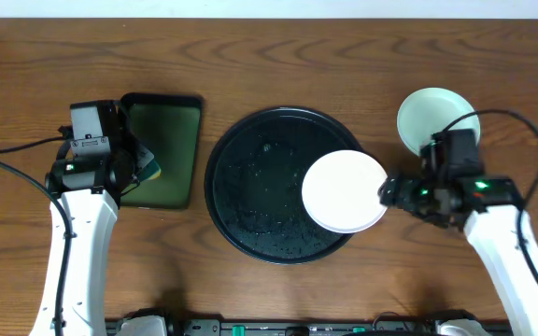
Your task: Clean dirty plates on tray and stack at the side
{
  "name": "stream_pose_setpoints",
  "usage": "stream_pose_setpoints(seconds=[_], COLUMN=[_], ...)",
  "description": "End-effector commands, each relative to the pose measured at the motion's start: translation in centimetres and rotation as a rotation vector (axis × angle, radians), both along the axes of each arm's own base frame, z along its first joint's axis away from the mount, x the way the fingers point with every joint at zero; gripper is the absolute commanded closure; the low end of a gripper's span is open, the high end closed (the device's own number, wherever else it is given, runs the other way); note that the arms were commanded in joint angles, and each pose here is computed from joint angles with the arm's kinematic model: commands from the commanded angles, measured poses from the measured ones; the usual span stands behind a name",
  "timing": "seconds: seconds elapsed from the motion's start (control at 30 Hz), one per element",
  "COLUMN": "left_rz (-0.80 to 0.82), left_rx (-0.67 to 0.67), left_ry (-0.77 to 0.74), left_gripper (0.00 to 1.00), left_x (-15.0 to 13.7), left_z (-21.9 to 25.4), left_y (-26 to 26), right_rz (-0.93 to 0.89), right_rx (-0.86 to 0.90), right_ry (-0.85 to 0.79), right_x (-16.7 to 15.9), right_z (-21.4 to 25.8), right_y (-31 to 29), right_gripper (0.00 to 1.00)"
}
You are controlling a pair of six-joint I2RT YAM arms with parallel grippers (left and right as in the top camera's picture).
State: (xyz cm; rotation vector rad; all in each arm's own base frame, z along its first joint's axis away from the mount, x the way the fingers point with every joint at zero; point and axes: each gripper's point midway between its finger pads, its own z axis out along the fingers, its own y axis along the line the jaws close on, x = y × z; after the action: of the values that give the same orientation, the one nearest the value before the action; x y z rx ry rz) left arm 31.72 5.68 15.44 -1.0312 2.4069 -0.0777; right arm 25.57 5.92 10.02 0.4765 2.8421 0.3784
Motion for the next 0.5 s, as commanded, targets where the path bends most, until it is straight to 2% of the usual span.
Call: stream_pose_setpoints(seconds=[0.0, 0.03, 0.17, 0.27, 0.37, 0.47], left_rz=[-0.001, -0.001, -0.001, -0.001, -0.001, -0.001], left_rx=[0.003, 0.003, 0.003, 0.003, 0.003, 0.003], left_ry=[0.008, 0.008, 0.008, 0.008, 0.007, 0.004], left_gripper=[0.92, 0.92, 0.92, 0.92, 0.92, 0.92], left_x=[-0.2, -0.2, -0.2, -0.2, -0.2, -0.1], left_z=[-0.3, -0.3, -0.3, -0.3, -0.3, -0.2], left_y=[0.1, 0.1, 0.1, 0.1, 0.1, 0.1], right_rz=[-0.023, -0.026, -0.051, -0.051, -0.052, -0.052], right_rx=[0.019, 0.018, 0.016, 0.009, 0.003, 0.003], right_ry=[0.079, 0.091, 0.147, 0.154, 0.161, 0.159], right_x=[0.1, 0.4, 1.1, 1.9, 2.1, 2.1], right_z=[-2.8, -3.4, -5.8, -7.1, -7.6, -7.6], right_y=[0.8, 0.8, 0.9, 0.9, 0.9, 0.9], right_gripper=[0.20, 0.20, 0.33, 0.34, 0.52, 0.60])
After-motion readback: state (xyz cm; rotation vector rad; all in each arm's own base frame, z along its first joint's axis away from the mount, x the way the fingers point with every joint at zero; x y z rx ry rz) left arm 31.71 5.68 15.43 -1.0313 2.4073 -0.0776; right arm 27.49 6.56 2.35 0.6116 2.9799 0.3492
